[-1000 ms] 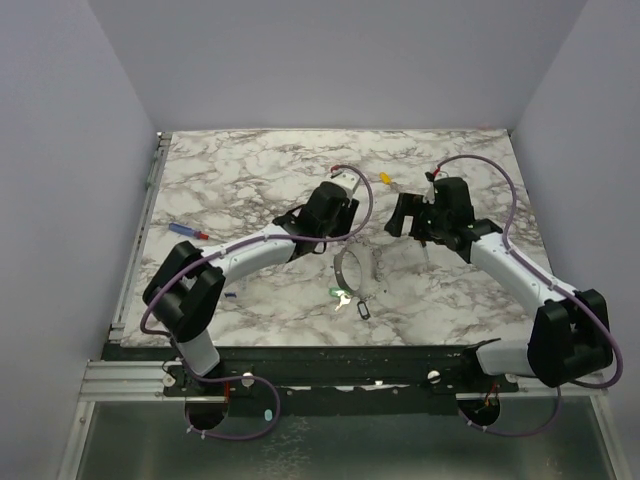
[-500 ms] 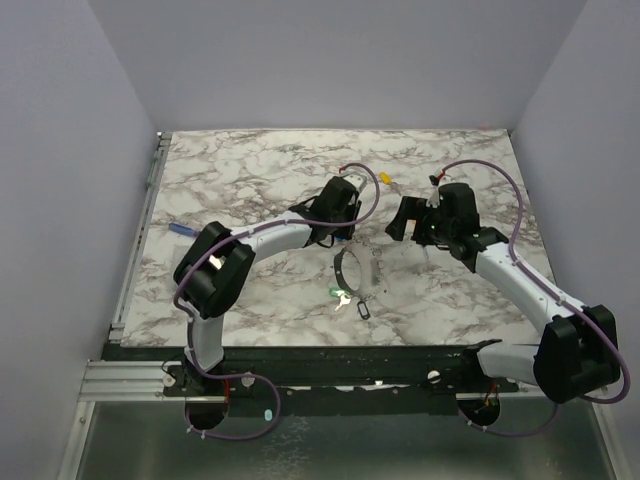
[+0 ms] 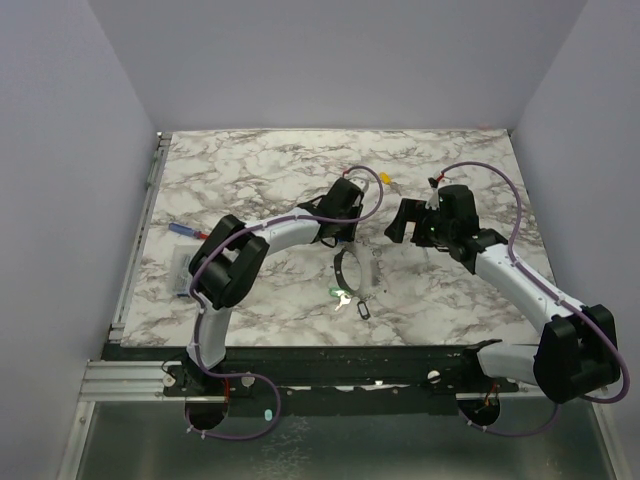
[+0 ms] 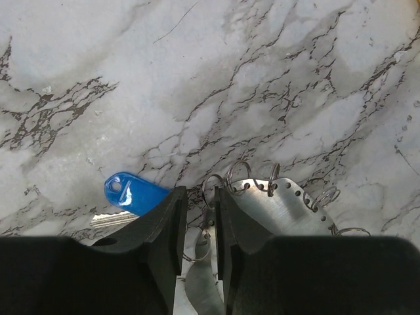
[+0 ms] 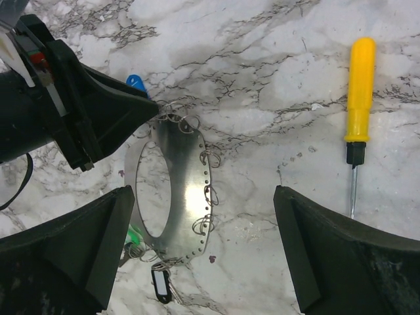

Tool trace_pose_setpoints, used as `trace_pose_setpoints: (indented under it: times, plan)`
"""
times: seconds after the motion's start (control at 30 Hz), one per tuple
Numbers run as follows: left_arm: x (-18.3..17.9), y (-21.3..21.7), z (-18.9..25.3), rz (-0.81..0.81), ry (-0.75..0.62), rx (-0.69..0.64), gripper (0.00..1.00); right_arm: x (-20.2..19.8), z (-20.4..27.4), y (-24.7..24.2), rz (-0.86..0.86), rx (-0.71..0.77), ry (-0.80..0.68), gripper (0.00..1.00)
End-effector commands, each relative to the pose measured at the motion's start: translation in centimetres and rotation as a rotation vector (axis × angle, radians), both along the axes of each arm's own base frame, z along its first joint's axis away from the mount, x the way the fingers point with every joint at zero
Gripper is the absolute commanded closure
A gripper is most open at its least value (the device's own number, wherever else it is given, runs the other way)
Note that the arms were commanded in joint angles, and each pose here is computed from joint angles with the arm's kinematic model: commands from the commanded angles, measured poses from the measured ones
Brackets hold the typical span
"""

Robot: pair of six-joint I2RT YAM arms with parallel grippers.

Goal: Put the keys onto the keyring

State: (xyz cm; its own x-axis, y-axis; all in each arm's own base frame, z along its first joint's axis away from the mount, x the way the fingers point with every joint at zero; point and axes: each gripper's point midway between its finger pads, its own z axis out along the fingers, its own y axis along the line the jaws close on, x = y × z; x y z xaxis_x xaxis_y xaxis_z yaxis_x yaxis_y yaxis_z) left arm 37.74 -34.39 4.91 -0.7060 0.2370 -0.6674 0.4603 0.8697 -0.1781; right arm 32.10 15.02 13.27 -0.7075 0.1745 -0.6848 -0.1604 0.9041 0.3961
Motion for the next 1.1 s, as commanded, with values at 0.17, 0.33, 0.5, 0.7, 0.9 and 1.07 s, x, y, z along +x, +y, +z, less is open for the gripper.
trace_pose_setpoints:
  times: [0.17, 0.33, 0.5, 0.7, 0.9, 1.07]
  plan:
    - [-0.2, -0.9, -0.7, -0.015, 0.042, -0.007, 0.71, -0.5, 0.3, 0.4, 0.024, 0.012, -0.017, 0.0]
    - [-0.4, -1.5, -0.9, -0.035, 0.062, -0.026, 0.73, -0.5, 0.3, 0.3, 0.024, 0.01, -0.017, 0.0]
    - [-0.6, -1.8, -1.1, -0.048, 0.077, -0.036, 0.74, -0.5, 0.2, 0.2, 0.021, 0.004, -0.016, 0.0]
    - [-0.6, -1.9, -1.2, -0.05, 0.077, -0.035, 0.84, -0.4, 0.1, 0.2, 0.022, 0.003, -0.016, 0.0]
    - [-0.3, -1.8, -0.4, -0.055, 0.052, -0.032, 1.0, -0.5, 0.2, 0.2, 0.025, 0.004, -0.019, 0.0]
    - [-0.2, -1.6, 1.4, -0.09, 0.016, -0.022, 1.0, -0.5, 1.0, 0.5, 0.036, 0.019, -0.042, 0.0]
